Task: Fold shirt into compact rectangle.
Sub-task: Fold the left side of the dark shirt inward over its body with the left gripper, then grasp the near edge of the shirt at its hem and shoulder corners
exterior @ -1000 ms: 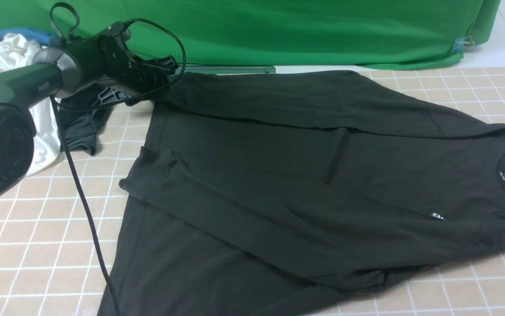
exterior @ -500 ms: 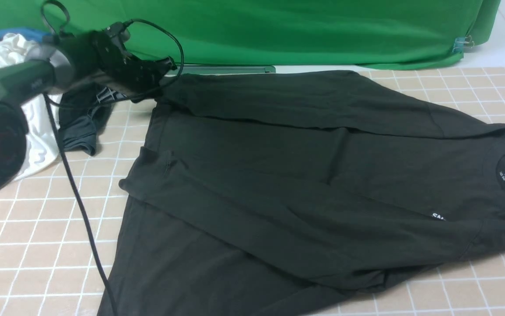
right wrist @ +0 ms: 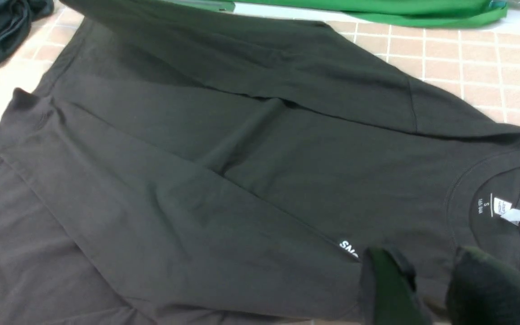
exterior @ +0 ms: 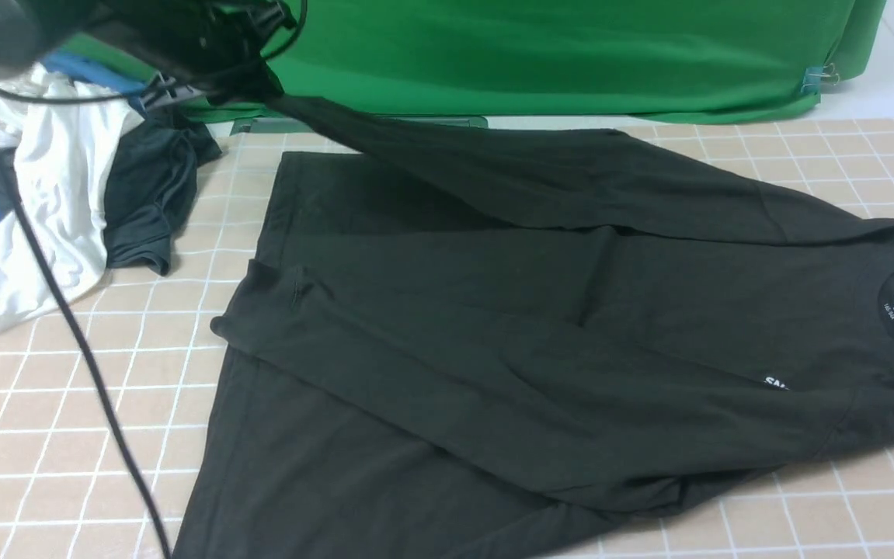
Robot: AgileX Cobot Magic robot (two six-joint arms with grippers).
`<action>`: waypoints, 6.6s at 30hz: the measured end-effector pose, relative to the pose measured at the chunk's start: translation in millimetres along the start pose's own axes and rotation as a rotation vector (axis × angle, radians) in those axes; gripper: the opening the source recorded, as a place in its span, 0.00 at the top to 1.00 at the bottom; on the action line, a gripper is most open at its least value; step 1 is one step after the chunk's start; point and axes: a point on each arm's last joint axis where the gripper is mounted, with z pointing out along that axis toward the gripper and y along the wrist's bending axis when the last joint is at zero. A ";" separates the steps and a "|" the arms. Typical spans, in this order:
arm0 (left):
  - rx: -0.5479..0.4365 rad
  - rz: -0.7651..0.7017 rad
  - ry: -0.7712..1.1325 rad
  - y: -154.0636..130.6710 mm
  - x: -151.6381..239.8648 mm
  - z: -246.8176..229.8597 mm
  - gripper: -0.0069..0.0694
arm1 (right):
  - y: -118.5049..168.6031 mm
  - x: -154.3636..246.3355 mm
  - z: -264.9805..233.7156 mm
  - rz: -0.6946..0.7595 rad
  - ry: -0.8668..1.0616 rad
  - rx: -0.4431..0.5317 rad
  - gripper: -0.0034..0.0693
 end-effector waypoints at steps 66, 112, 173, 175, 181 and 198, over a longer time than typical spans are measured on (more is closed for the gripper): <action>-0.261 0.034 0.202 85.7 206.3 -93.3 0.73 | -2.9 0.4 25.8 -0.078 0.156 0.001 0.87; -0.338 -0.116 0.675 76.8 277.0 -105.5 0.32 | -4.2 5.8 37.9 -0.068 0.285 -0.004 0.85; -0.308 0.013 0.521 65.9 252.3 -129.7 0.88 | -28.7 66.5 159.2 0.025 0.735 0.043 0.41; -0.311 0.019 0.520 66.3 252.1 -129.8 0.88 | -32.0 68.7 169.6 0.034 0.743 0.066 0.39; -0.315 0.024 0.519 66.8 252.0 -129.9 0.88 | -50.8 75.5 188.4 0.082 0.793 0.253 0.22; -0.332 0.023 0.507 68.2 251.0 -129.8 0.88 | -136.8 77.0 206.0 0.479 0.585 0.470 0.05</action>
